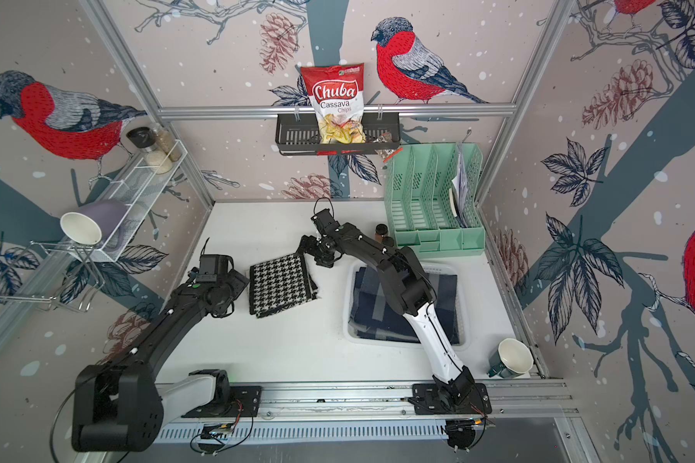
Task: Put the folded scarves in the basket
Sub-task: Pick up the scarf at the center of the board.
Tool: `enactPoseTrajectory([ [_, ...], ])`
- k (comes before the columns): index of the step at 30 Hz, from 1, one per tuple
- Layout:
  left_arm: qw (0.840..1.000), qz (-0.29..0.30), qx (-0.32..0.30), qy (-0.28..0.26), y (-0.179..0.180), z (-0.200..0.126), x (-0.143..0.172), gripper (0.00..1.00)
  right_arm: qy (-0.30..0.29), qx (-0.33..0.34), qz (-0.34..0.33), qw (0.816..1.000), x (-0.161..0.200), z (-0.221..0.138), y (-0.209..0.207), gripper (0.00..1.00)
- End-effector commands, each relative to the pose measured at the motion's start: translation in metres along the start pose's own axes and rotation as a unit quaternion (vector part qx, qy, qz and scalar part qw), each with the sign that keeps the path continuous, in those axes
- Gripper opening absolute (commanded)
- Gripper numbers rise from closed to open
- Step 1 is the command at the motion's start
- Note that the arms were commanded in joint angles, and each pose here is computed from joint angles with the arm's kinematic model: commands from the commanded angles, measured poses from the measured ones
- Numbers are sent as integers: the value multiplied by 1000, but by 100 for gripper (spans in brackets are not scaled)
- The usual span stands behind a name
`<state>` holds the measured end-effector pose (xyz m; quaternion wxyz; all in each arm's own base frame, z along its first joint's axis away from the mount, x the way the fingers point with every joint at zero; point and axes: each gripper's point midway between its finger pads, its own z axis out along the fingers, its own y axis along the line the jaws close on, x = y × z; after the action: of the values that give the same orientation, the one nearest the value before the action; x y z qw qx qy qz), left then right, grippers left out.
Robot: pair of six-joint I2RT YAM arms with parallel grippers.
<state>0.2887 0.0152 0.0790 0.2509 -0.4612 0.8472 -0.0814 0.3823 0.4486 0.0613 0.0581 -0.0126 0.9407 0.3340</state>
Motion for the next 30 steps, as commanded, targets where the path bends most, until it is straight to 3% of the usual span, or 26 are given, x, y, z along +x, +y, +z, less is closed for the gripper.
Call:
enactPoseTrajectory([
  [1, 998, 17, 56, 20, -20, 9, 6, 84, 29, 23, -23, 999, 19, -4, -13, 92],
  [7, 995, 13, 79, 59, -16, 25, 29, 77, 57, 15, -61, 996, 42, 11, -1, 92],
  [18, 990, 9, 102, 100, -18, 43, 50, 63, 79, 17, -54, 995, 62, 27, -5, 87],
  [25, 986, 14, 119, 118, -22, 49, 58, 42, 88, 11, -55, 995, 71, 33, -1, 77],
  [30, 980, 12, 160, 118, -35, 41, 58, 27, 85, 9, -51, 995, 72, 34, 2, 60],
])
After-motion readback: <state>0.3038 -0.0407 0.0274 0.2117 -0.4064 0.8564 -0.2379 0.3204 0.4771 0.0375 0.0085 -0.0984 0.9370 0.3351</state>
